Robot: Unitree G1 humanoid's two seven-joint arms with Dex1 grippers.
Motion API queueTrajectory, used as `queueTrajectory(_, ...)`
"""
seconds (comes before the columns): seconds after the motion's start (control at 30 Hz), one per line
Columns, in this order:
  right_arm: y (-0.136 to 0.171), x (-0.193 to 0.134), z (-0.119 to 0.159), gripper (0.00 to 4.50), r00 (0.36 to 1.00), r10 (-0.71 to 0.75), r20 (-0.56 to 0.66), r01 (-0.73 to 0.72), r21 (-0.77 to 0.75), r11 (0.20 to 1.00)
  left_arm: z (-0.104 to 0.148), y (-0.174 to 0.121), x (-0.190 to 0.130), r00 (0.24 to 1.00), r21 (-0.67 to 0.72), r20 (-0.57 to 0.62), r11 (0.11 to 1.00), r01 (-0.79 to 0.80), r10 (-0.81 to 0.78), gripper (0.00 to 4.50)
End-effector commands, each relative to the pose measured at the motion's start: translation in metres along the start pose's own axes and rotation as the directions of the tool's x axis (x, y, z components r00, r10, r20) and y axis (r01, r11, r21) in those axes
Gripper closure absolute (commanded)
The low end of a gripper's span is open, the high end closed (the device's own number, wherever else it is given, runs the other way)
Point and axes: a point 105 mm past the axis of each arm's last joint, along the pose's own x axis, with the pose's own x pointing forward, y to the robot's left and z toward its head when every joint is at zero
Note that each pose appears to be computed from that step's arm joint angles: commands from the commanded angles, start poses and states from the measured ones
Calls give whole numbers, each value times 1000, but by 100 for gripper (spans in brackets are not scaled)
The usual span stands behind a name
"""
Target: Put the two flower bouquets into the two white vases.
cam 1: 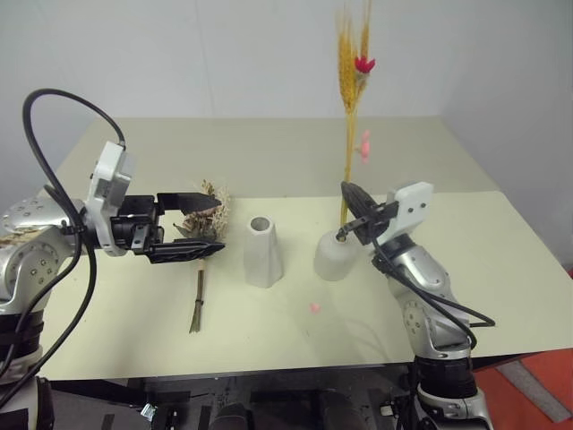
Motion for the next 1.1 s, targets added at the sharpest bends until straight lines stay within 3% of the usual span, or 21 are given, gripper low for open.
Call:
queueTrajectory(0.03, 1, 0, 7, 446, 999, -11, 45, 13, -32, 999, 9, -1, -4, 1000, 39, 5, 999, -10, 10, 0)
queueTrajectory(0.6, 9, -4, 26, 446, 992, -9, 125, 17, -64, 998, 8, -1, -3, 1000, 27, -1, 1000, -1, 1, 0)
queueTrajectory(1.1, 9, -4, 2, 446, 998, -31, 61, 33, -30, 999, 8, -1, -4, 1000, 26, -7, 1000, -5, 6, 0)
